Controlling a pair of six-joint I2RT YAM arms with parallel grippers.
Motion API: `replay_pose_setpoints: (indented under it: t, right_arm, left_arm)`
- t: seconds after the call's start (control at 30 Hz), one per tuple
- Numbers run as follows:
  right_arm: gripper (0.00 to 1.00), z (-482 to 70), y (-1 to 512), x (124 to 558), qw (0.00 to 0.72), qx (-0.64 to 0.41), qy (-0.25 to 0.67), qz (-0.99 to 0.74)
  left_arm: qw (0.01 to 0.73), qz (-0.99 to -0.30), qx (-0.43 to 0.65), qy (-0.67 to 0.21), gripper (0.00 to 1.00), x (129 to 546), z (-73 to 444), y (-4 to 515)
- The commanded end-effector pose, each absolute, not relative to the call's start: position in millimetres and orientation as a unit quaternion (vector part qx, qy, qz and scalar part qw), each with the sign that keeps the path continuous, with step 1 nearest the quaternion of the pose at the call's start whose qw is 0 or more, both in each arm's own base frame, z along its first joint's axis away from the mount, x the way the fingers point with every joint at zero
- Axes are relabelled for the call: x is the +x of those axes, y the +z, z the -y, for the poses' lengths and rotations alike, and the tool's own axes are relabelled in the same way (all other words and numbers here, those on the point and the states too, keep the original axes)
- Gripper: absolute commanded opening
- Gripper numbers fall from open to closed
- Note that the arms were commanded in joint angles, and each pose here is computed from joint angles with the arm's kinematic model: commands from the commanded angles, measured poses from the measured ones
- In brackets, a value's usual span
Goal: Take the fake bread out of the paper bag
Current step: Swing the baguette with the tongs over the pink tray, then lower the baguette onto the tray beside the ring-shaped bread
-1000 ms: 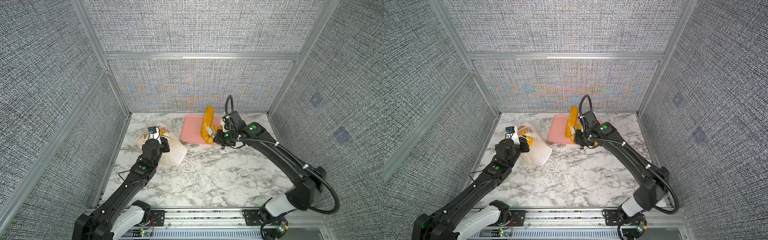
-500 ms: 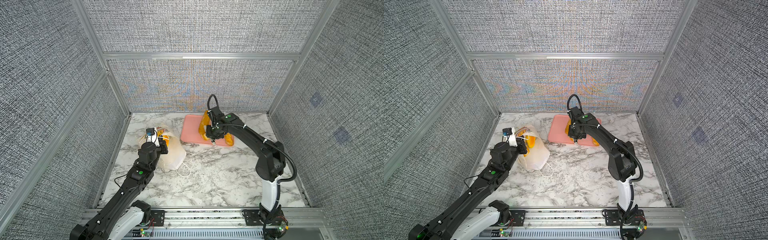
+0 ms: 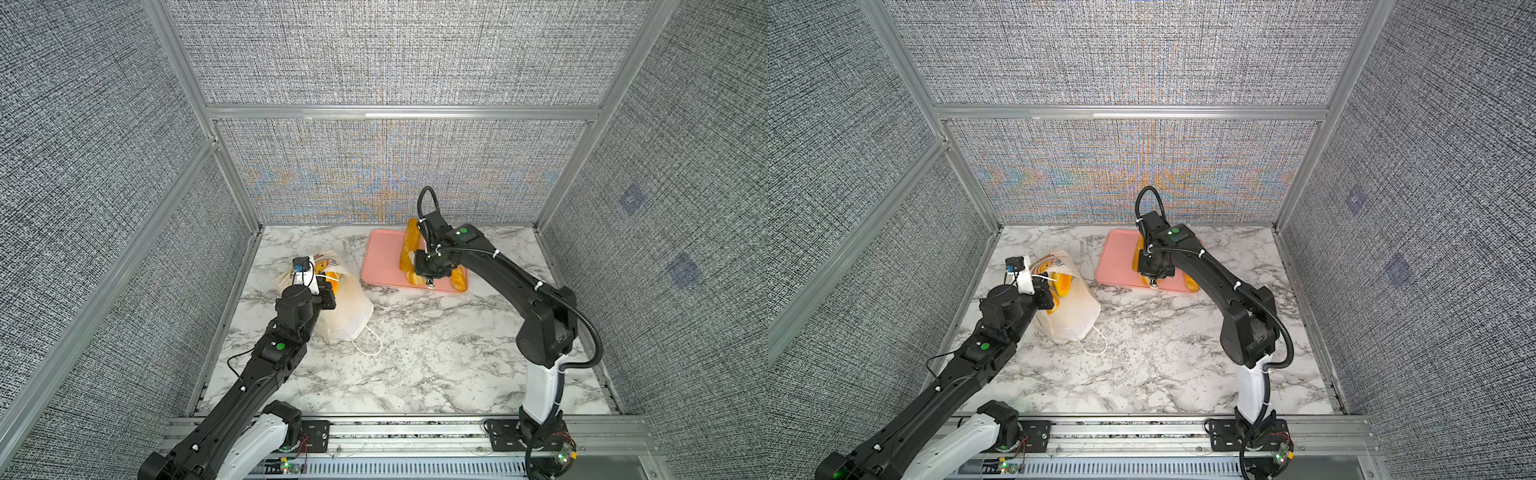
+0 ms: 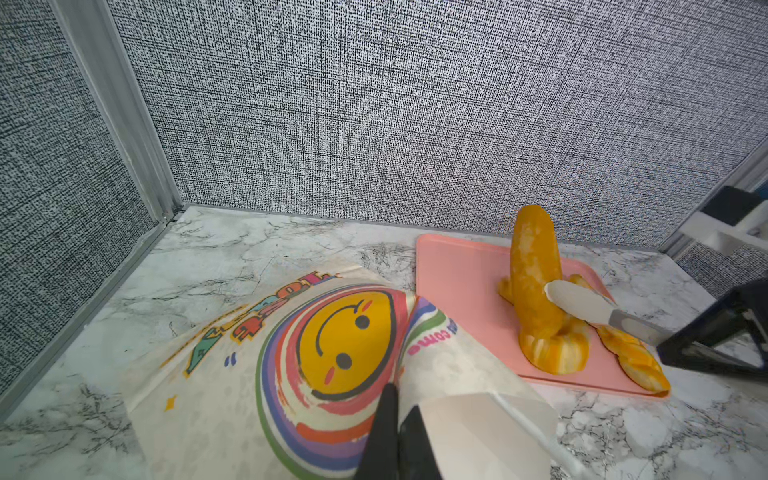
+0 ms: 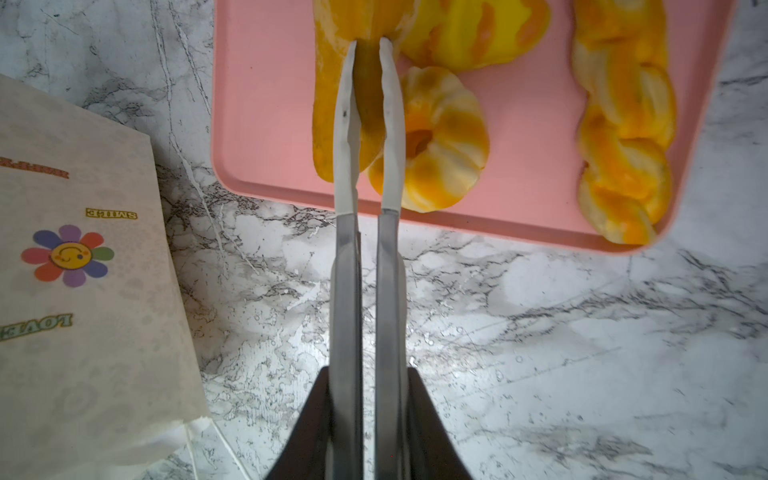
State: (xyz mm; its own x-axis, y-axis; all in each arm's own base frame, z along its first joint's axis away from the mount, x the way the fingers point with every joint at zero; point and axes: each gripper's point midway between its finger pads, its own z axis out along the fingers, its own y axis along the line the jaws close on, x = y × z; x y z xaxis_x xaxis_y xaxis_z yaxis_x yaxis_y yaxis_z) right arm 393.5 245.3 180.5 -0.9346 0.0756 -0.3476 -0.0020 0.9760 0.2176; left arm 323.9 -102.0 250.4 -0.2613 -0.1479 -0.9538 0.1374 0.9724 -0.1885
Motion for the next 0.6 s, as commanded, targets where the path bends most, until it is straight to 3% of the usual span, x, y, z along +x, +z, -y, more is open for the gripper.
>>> replay_pose_setpoints:
  t: [0.0, 0.17, 0.57]
  right_arm:
    - [0.0, -234.6, 190.9, 382.8, 0.178, 0.012, 0.098, -0.979]
    - [0.0, -248.0, 204.4, 375.2, 0.175, -0.012, 0.133, -0.976]
    - [0.0, -268.0, 154.8, 377.2, 0.137, -0.012, 0.13, -0.982]
  left_arm:
    - [0.619, -0.776, 0.0, -0.122, 0.0, 325.2, 103.8, 259.3]
    - [0.619, -0.776, -0.003, -0.119, 0.0, 325.6, 102.6, 259.3]
    - [0.618, -0.778, 0.003, -0.114, 0.0, 322.7, 101.1, 260.0]
